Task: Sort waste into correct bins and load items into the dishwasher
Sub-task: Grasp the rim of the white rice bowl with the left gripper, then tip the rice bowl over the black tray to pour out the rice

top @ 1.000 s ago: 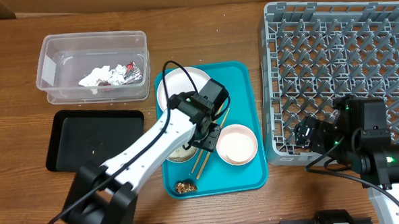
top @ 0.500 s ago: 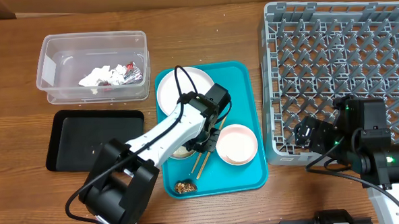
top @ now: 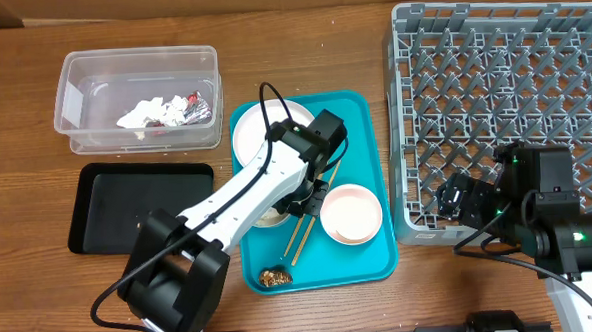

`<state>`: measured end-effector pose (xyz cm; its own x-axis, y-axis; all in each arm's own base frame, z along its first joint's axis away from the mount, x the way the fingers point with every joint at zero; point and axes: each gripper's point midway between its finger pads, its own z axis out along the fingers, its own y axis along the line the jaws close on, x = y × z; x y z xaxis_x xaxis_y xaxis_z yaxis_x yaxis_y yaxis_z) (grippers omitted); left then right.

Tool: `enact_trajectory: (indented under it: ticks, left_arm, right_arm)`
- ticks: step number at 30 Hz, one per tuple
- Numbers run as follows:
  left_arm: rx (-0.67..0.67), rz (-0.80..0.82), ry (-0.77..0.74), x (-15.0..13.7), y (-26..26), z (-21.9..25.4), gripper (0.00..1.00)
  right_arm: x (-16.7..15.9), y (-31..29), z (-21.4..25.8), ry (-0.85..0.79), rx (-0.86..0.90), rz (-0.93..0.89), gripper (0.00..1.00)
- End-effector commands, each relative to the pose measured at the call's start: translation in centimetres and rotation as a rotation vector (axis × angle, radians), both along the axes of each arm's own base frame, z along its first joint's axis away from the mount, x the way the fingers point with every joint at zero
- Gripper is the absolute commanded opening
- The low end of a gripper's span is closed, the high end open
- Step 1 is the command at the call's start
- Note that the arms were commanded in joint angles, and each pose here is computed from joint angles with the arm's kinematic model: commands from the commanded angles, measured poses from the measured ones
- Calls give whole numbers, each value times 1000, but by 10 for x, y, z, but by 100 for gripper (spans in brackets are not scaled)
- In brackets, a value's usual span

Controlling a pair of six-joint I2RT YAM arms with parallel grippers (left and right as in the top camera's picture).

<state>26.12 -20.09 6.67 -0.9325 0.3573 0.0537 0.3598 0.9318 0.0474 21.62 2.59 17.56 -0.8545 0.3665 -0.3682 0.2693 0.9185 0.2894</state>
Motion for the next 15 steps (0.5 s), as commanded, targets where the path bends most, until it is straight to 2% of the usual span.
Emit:
enact_trajectory:
  ticks: [1,9,12,15]
  left_arm:
    - [-60,32,-56,9,-3,29,4]
    - [-135,256,-143,33,87,82,4]
    - [-232,297,-118,43,113,84,4]
    - [-400,319,-110,53,136,81,4]
  right_arm:
    - [4,1,10,-31,2,8,100]
    - [3,1,10,-28,2,8,100]
    - [3,1,10,-28,2,8,100]
    - [3,1,10,-28,2,8,100]
